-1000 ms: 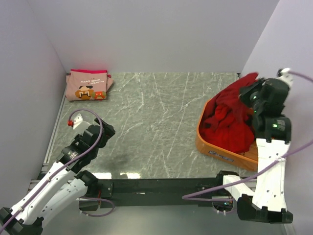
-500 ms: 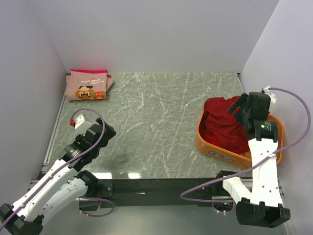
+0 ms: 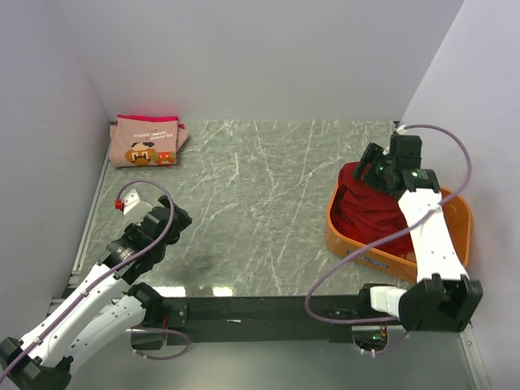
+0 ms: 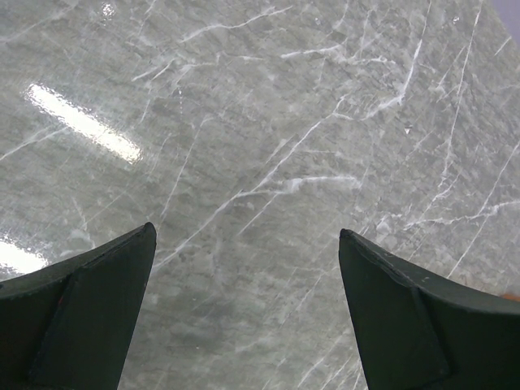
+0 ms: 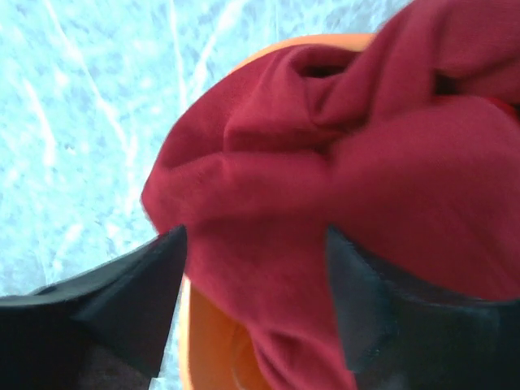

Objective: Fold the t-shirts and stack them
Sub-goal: Grab the tshirt from the pile

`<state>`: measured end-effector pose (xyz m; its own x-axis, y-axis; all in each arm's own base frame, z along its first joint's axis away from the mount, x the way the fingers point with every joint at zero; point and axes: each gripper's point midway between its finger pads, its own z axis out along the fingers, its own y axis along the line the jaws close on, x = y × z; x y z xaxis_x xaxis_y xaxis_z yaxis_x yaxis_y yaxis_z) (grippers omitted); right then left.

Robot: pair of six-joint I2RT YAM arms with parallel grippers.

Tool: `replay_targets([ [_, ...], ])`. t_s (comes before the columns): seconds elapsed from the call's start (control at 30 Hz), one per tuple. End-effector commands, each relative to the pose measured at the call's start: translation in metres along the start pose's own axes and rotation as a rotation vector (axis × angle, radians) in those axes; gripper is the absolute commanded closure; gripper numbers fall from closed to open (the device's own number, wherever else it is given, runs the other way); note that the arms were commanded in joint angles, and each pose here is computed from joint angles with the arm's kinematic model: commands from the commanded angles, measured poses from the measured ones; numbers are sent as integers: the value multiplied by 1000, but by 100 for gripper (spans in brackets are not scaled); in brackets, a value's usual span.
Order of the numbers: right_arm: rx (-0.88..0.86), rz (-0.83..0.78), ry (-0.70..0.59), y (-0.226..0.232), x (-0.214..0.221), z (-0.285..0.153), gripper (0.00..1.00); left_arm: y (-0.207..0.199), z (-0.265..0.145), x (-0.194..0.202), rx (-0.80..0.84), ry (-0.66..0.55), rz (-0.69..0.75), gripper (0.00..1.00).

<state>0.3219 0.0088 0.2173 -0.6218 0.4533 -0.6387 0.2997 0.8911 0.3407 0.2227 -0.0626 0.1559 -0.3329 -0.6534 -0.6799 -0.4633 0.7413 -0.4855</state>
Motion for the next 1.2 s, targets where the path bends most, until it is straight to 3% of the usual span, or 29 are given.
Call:
replay_targets([
  [0.0,10,-24,-18,6,-12,15,30,-4,-3,-9,-1,-28,-19,0],
  [0.03,18,-23,-23,6,-13,17,36,-3,-3,-8,-7,-26,-18,1],
  [0.07,28,-9,-36,4,-15,18,53,-3,-4,-9,-6,-27,-20,1],
  [0.1,40,-7,-51,2,-16,19,62,-3,-4,-9,-9,-25,-20,1],
  [0.3,14,-19,-131,9,-34,6,100,-1,-4,-9,-11,-29,-24,1],
  [0.5,-70,-51,-208,24,-47,-14,100,0,-7,-10,-11,-35,-35,1],
  [0.6,-36,-89,-186,18,-45,-19,100,1,-8,-10,-11,-37,-36,1],
  [0.63,-6,-96,-172,13,-44,-17,88,1,-8,-10,-11,-36,-39,1],
  [0.7,146,-77,-156,-13,-46,-11,75,1,-8,-10,-9,-39,-40,1],
  [0.73,190,-67,-156,-20,-47,-10,59,2,-8,-10,-9,-39,-40,1],
  [0.77,261,-44,-179,-31,-53,-11,50,2,-9,-10,-10,-42,-39,1],
  [0.83,317,-14,-196,-43,-59,-12,37,3,-9,-10,-15,-42,-44,1],
  [0.97,353,7,-193,-51,-70,-2,32,3,-10,-10,-13,-46,-40,0],
  [1.17,457,33,-92,-73,-52,31,30,4,-12,-11,-20,-56,-47,1],
])
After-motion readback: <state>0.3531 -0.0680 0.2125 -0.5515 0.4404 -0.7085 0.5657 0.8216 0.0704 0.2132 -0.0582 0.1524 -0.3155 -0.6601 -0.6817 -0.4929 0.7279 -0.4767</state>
